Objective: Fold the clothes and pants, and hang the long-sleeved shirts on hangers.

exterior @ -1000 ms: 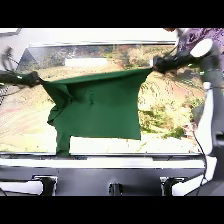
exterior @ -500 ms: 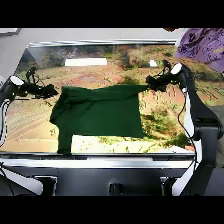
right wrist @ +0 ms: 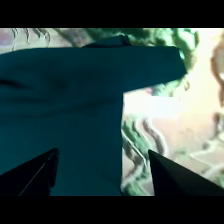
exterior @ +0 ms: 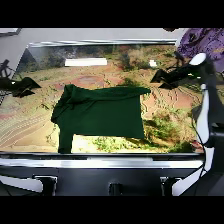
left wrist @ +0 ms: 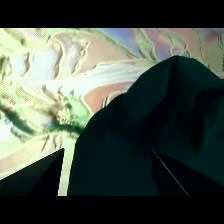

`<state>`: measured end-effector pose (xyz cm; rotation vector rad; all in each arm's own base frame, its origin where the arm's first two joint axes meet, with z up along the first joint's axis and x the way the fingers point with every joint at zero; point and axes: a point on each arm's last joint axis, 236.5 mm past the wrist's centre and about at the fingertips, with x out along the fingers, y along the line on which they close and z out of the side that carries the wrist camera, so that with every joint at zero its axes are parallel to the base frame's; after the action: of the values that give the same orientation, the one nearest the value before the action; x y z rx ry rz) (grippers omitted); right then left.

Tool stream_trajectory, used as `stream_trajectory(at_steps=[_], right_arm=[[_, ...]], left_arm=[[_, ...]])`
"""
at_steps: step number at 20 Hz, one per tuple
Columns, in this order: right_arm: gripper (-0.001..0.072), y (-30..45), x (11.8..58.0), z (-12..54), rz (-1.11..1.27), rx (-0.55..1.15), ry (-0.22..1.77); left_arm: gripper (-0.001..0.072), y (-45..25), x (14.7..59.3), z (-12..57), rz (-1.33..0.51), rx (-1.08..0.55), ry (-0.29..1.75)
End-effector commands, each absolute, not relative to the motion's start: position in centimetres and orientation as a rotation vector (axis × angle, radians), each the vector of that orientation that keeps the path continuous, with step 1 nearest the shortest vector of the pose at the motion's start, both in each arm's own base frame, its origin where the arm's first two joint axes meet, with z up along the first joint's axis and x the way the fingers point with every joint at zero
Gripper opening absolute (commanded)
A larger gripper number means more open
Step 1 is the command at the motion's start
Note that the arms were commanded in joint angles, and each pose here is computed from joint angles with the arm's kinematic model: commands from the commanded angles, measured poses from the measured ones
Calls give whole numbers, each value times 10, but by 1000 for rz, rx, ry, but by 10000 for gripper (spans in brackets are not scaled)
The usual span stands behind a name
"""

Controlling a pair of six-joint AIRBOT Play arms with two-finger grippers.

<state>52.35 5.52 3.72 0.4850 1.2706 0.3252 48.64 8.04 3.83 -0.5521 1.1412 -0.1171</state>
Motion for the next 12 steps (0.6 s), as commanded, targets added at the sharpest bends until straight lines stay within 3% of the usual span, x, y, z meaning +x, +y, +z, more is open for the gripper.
stream_trajectory(at_steps=[1, 2, 7, 12], right_arm=[[624, 25, 471, 69, 412, 432, 1349], [582, 20, 464, 76, 446, 477, 1328], [573, 19, 383, 9, 427, 620, 1487], [573, 75, 302, -63, 480, 710, 1635]], left_arm=[[626, 111, 432, 49, -26, -660, 1143], [626, 114, 409, 39, 6, -724, 1151], [623, 104, 311, -28, 166, -955, 1206], [623, 74, 276, -61, 161, -1009, 1287]])
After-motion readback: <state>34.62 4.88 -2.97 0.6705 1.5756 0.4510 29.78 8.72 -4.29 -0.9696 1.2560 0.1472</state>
